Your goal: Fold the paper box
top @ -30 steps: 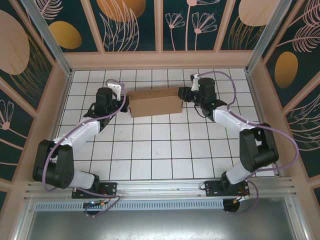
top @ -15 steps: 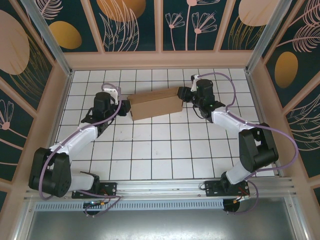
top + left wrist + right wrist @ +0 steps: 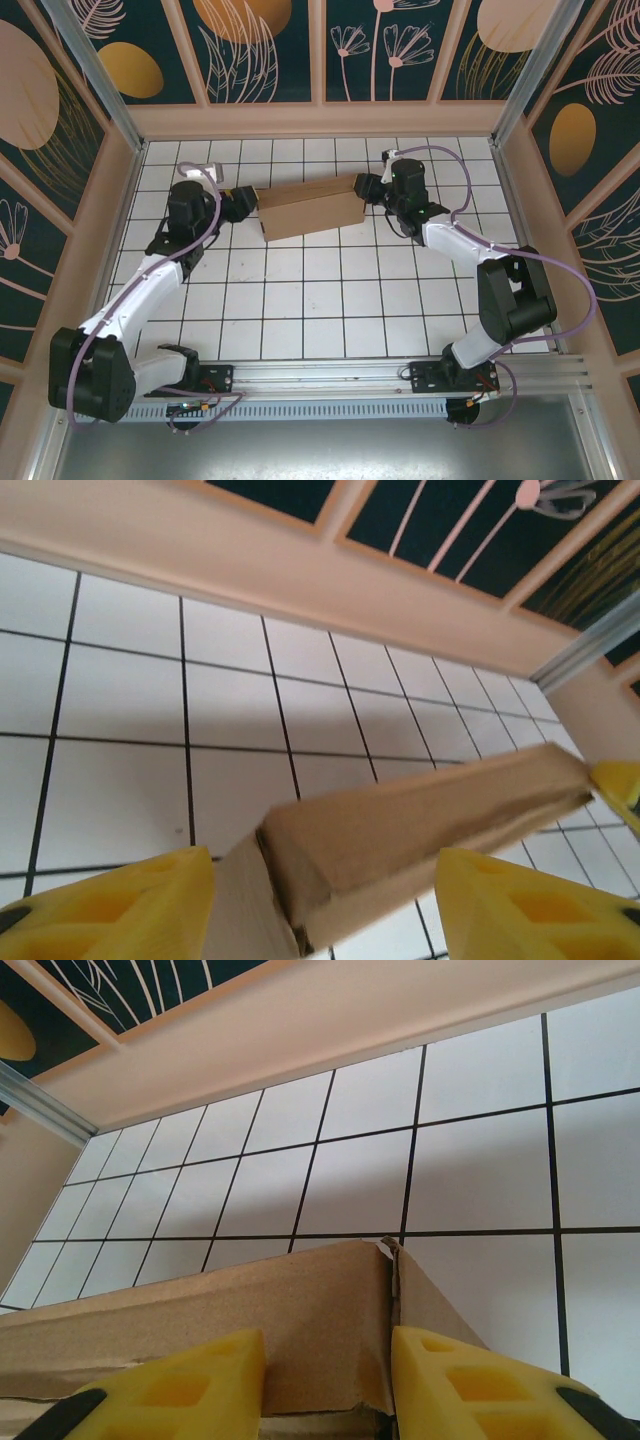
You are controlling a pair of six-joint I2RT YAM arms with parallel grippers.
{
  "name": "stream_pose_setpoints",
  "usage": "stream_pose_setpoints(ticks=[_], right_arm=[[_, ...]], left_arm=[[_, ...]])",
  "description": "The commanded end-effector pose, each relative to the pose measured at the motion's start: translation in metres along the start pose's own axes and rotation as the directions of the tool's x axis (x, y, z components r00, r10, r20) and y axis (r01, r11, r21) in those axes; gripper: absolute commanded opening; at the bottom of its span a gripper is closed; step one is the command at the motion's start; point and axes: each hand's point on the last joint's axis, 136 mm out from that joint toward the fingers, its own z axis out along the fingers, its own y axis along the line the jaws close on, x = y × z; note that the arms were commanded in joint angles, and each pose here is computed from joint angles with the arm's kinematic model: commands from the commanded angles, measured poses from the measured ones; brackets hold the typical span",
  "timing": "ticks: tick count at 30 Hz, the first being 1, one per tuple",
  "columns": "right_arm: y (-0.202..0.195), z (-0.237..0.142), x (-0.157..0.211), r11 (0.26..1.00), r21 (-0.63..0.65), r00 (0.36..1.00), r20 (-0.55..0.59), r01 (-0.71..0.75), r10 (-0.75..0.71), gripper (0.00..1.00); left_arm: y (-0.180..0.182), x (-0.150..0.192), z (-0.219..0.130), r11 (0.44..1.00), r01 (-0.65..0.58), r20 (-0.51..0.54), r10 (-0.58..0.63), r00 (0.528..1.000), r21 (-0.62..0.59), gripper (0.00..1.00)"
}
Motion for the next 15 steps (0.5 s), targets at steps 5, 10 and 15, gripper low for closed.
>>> stream_pose_setpoints(ticks=[5,10,15], right_arm=[[-0.010,0.004,0.020,0.998,0.055,0.998,-0.065,0.003,0.000,0.38],[-0.010,0.004,0.022,0.998,0.057,0.998,-0.068,0.003,0.001,0.38],[-0.011,0.004,0.027,0.998,0.068,0.997,-0.074,0.007,-0.002,0.38]], left_arm=[[-0.001,-0.011,0.038,0.988,0.143,0.005,-0.143,0.990,0.062,0.60],[0.005,0.006,0.055,0.971,0.224,-0.039,-0.222,0.974,0.077,0.53],[0.017,0.028,0.057,0.955,0.291,-0.052,-0.288,0.956,0.065,0.40]])
